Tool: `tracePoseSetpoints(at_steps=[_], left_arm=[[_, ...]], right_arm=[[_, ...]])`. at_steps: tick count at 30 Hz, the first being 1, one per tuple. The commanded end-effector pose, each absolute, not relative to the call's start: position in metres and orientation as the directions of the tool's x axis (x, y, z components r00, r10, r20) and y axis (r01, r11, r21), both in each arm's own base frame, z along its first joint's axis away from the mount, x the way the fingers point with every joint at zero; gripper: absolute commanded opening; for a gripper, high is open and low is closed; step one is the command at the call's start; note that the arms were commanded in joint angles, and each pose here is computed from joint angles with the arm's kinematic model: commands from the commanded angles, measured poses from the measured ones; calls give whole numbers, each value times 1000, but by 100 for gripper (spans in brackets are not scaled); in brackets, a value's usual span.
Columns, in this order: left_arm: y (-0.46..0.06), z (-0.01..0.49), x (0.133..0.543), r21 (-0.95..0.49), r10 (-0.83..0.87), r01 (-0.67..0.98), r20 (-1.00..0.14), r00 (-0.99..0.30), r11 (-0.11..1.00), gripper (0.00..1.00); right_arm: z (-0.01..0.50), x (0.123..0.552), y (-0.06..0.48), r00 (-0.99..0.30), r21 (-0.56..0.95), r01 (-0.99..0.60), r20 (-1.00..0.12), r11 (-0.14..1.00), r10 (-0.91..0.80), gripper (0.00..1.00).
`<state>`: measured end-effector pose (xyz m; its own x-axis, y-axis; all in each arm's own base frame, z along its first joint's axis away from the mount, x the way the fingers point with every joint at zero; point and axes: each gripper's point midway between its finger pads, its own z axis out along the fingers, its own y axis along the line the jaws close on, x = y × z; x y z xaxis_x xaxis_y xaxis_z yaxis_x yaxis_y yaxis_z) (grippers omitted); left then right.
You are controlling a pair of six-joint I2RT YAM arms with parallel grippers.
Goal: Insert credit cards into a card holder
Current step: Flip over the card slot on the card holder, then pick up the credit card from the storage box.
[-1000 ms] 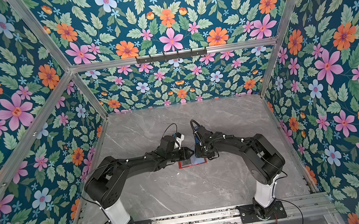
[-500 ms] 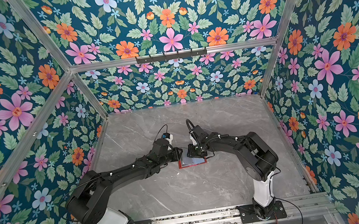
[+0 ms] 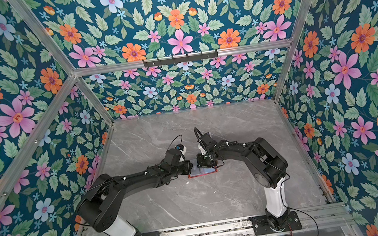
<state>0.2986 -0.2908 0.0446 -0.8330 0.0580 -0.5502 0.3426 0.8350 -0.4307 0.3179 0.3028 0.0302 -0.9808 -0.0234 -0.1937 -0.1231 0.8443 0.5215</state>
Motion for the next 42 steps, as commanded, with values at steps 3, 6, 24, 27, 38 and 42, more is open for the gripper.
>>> tracePoseSetpoints(at_steps=[3, 6, 24, 27, 38, 42], left_arm=[[-302, 38, 299, -470, 57, 351, -532, -845, 810, 16], [-296, 28, 299, -458, 42, 313, -511, -859, 832, 17], [-316, 85, 333, -450, 29, 353, -584, -811, 820, 32], [-324, 90, 351, -445, 27, 354, -591, -806, 823, 34], [-357, 83, 415, -515, 1, 351, -563, -827, 782, 37], [-368, 76, 429, -550, 5, 360, -543, -840, 754, 38]], right_arm=[[30, 316, 302, -982, 520, -114, -188, 847, -17, 19], [37, 317, 300, -978, 514, -118, -209, 850, -9, 24], [91, 341, 238, -922, 381, -89, -380, 920, 68, 39], [96, 352, 227, -921, 378, -73, -381, 923, 83, 40], [104, 399, 204, -927, 305, -64, -370, 950, 57, 47], [106, 416, 202, -927, 256, -77, -374, 964, 26, 48]])
